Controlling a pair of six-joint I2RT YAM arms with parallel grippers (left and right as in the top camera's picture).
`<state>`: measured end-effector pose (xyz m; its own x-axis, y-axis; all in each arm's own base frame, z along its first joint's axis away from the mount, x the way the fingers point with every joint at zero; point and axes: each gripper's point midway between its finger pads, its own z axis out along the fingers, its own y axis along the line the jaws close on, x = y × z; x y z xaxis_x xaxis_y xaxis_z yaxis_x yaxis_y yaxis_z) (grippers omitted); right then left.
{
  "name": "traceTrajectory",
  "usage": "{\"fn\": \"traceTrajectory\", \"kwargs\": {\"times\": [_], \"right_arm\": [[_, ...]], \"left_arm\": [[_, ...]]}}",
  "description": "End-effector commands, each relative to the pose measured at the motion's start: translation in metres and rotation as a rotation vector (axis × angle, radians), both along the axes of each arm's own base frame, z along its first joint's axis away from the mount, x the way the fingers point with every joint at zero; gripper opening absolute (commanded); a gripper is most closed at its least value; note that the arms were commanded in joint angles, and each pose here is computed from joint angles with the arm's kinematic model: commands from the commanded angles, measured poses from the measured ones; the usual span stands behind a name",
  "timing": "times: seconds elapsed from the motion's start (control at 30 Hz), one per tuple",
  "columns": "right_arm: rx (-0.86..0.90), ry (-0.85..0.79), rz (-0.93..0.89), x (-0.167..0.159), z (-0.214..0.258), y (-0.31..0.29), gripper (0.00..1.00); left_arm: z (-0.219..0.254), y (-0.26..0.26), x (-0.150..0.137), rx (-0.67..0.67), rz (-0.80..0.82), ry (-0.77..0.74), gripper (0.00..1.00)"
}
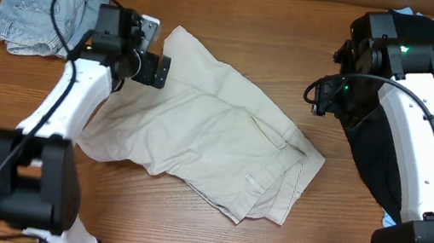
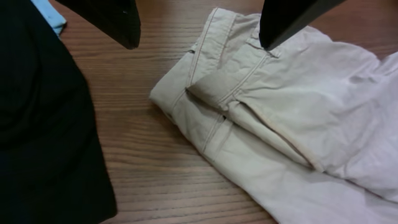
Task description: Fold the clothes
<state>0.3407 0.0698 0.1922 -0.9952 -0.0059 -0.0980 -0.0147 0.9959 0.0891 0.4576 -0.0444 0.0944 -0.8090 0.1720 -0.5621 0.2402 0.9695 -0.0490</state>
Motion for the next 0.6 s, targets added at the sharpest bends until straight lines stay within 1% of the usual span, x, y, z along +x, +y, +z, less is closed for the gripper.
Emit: {"fn": "traceTrajectory", "kwargs": {"times": [0.0, 0.07, 0.17, 0.37, 0.4, 0.5, 0.57], "right_arm": [[-0.022, -0.050, -0.015, -0.001, 0.013, -0.005, 0.65], [-0.018, -0.049, -0.017, -0.001, 0.013, -0.005, 0.65], [-0.014, -0.058, -0.017, 0.001, 0.013, -0.004, 0.64], [0.013, -0.100, -0.014, 0.011, 0.016, 0.002, 0.64], [0.014, -0.108, -0.014, 0.013, 0.016, 0.002, 0.64], [0.015, -0.117, -0.014, 0.016, 0.016, 0.002, 0.65], [0.017, -0.122, -0.014, 0.017, 0.017, 0.002, 0.64]], "left_arm": [[-0.026, 0.002, 0.010, 0.007, 0.005, 0.028, 0.98], [-0.038, 0.010, 0.011, 0.024, 0.071, 0.054, 0.97], [-0.053, 0.021, 0.011, 0.046, 0.170, 0.084, 0.93], [-0.071, 0.025, 0.013, -0.028, 0.337, 0.120, 0.80], [-0.077, 0.029, 0.012, -0.037, 0.399, 0.133, 0.79], [-0.088, 0.038, 0.008, -0.043, 0.529, 0.161, 0.77], [-0.092, 0.041, 0.006, -0.046, 0.575, 0.168, 0.75]]}}
